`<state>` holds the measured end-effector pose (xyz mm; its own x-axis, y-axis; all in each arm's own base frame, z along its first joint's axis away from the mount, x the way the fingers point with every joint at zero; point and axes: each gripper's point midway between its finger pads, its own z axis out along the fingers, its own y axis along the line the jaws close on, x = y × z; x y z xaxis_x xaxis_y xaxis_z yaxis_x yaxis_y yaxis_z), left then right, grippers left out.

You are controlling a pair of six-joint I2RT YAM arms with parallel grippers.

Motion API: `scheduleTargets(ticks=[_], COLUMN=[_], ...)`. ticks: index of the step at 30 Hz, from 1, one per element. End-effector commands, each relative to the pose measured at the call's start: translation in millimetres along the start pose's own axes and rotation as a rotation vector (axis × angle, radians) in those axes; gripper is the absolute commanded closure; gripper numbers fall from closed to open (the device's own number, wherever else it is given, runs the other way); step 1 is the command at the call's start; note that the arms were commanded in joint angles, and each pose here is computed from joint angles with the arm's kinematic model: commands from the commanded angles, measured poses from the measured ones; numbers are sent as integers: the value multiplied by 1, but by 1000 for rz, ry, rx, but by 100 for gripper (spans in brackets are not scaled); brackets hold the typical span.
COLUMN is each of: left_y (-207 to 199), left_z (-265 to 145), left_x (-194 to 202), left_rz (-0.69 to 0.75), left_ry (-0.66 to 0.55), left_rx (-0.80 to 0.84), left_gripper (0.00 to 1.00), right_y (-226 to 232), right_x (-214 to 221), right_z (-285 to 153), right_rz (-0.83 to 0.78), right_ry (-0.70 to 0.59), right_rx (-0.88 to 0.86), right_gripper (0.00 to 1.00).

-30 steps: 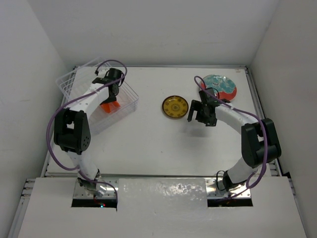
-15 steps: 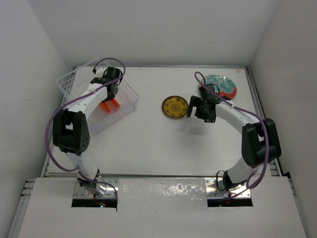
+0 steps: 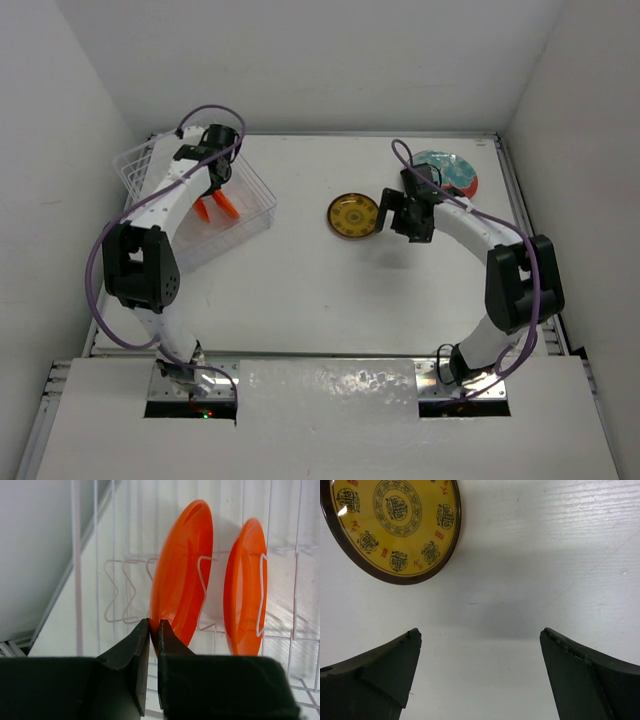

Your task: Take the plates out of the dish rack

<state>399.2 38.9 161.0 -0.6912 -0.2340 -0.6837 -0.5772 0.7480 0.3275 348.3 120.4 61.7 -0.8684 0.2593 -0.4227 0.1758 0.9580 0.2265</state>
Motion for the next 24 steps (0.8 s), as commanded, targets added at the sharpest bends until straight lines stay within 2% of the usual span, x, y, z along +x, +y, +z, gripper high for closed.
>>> scheduleTargets(ticks=[1, 6, 9, 10, 12, 13, 14, 15, 16, 18, 21, 22, 24], left_y=[26, 49, 74, 83, 88, 81, 54, 51, 30, 21, -25, -42, -62], left_z=[-25, -45, -68, -80, -102, -113, -125, -150, -172, -200, -236, -256, -263], left_x=[-38, -69, -94, -106, -118, -132, -135, -149, -148, -150, -136, -123, -111], left_rz=[-32, -88, -152, -193, -253, -306, -308, -349, -340, -398, -363, -309, -328], left_ry=[-79, -132, -196, -225, -256, -299, -289, -369, -368, -398, -341, -300, -254], left_rx=[-48, -129, -197, -189, -93, 0, 197, 346, 532, 700, 1042, 1201, 1327], left_gripper=[100, 100, 100, 100, 100, 100, 100, 100, 100, 100, 100, 100, 100], right_y=[15, 35, 73, 97, 136, 157, 179, 192, 212, 229, 252, 260, 262], right_x=[-17, -32, -50, -49, -70, -71, -82, -85, -91, -97, -112, -121, -130], right_z=[-5, -11, -25, -38, -62, -76, -96, -108, -124, -137, -154, -164, -160], right_rz=[-2, -14, -32, -37, -62, -58, -81, -69, -95, -74, -37, -43, -31], right_ry=[-27, -39, -82, -61, -140, -142, -184, -189, -219, -220, -252, -290, -313], right_rx=[-49, -129, -315, -451, -639, -723, -819, -866, -926, -968, -1039, -1068, -1047], right_gripper=[1, 1, 1, 1, 1, 1, 1, 1, 1, 1, 1, 1, 1])
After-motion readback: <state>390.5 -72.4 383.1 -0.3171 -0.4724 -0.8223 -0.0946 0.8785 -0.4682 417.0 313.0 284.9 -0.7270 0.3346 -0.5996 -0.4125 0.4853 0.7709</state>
